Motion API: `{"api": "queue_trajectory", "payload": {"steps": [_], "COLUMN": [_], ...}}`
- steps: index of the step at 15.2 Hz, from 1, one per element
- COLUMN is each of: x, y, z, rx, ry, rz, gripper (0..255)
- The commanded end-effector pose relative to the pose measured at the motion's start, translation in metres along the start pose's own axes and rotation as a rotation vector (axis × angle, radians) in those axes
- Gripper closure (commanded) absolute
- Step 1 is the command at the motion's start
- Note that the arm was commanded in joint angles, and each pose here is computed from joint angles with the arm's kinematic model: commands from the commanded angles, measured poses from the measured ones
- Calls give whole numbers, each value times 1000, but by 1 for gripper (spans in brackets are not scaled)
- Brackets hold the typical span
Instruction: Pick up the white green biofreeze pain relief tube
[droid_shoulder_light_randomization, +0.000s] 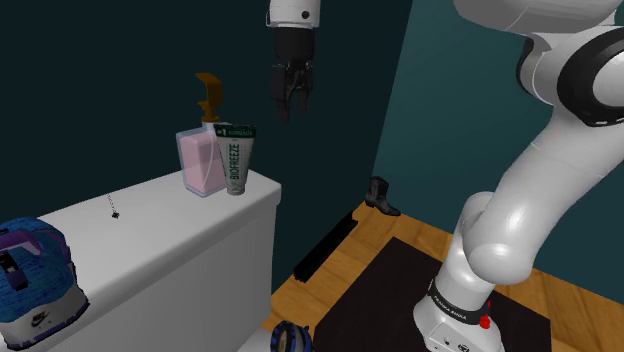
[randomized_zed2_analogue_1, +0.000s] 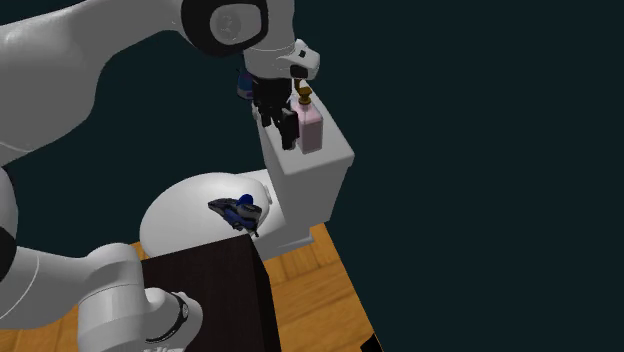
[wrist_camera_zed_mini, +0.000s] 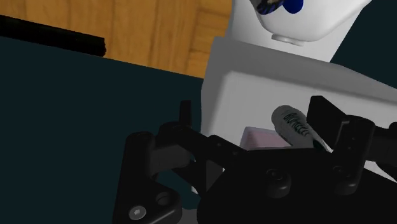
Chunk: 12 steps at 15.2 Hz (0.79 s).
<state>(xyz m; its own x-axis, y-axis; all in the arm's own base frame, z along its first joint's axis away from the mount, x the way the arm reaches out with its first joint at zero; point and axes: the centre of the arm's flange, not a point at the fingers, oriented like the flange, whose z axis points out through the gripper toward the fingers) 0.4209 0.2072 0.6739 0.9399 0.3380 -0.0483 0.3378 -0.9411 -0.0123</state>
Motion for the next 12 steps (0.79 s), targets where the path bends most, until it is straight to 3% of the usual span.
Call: {"api": "queue_trajectory", "payload": {"steps": [1,6,12], "x": [14,46,47], "y": [-20,-72,-72], "z": [-4,-17,14], "rx": [8,26,26], "ry": [-2,-6,-6], "rz": [-49,-166,-166], "gripper": [0,0,0]}}
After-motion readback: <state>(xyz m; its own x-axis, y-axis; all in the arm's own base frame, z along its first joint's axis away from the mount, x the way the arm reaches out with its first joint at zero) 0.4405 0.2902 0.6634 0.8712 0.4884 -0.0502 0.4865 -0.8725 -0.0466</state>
